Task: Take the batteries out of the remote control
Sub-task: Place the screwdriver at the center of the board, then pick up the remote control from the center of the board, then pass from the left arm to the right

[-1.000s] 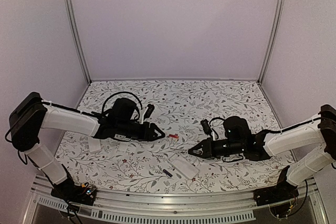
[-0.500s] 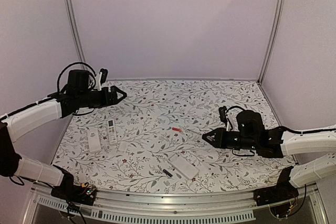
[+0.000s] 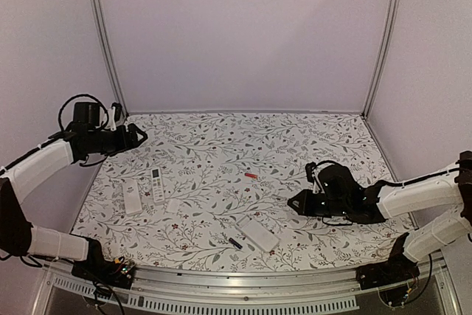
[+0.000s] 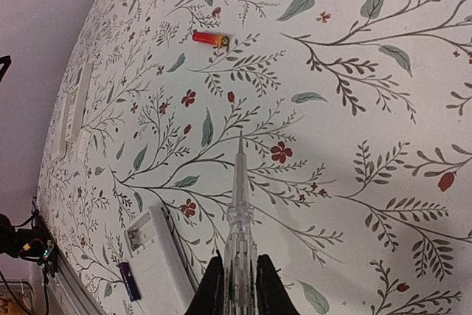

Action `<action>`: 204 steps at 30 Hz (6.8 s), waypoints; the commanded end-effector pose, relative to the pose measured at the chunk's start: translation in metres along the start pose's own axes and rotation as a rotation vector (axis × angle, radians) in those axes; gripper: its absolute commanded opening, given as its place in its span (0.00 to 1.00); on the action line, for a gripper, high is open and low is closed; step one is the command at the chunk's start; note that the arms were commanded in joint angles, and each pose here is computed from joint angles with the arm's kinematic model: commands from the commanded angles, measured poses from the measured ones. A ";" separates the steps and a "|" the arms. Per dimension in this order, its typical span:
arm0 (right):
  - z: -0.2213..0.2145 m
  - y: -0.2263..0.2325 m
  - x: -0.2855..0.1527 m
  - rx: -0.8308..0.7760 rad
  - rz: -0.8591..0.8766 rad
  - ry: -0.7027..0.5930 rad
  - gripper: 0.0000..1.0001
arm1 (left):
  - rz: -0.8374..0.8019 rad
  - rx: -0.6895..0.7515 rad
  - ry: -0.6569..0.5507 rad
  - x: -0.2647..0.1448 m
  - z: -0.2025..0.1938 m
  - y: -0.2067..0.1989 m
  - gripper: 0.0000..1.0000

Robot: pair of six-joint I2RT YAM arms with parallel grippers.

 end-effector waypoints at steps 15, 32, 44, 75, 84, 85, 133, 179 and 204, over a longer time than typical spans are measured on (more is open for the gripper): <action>-0.025 -0.024 0.016 0.051 -0.085 0.079 0.45 | 0.072 0.025 -0.039 -0.009 0.001 0.007 0.86; 0.025 0.000 -0.010 -0.022 -0.081 -0.132 0.98 | 0.173 -0.033 0.057 0.011 -0.026 0.017 0.83; 0.068 0.008 -0.062 -0.074 -0.107 -0.409 0.99 | 0.317 -0.106 0.257 0.055 -0.095 0.013 0.83; 0.057 -0.003 -0.044 -0.054 -0.154 -0.369 0.99 | 0.513 -0.070 0.391 0.094 -0.112 0.034 0.50; 0.055 -0.004 -0.042 -0.051 -0.157 -0.363 0.99 | 0.527 -0.058 0.392 0.092 -0.110 0.035 0.46; 0.056 -0.004 -0.041 -0.052 -0.155 -0.362 0.99 | 0.523 -0.063 0.398 0.093 -0.111 0.036 0.46; 0.098 0.149 -0.063 -0.366 0.563 -0.326 0.99 | -0.894 0.152 -0.155 -0.050 -0.050 -0.191 0.16; 0.081 0.228 -0.047 -0.484 0.964 -0.246 0.32 | -1.254 0.178 -0.122 -0.076 -0.093 -0.273 0.15; 0.071 0.167 -0.009 -0.501 0.489 -0.124 0.04 | -0.817 0.166 -0.063 -0.048 -0.059 -0.229 0.87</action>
Point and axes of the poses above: each gripper's point midway between its finger pads, its own x axis out along the fingers, its own y axis along the line the jaws close on, z = x × y, the point moved 7 cm from there along -x, back along the fingers, and after that the axes turned 6 degrees about -x, right-handed, at the moved point
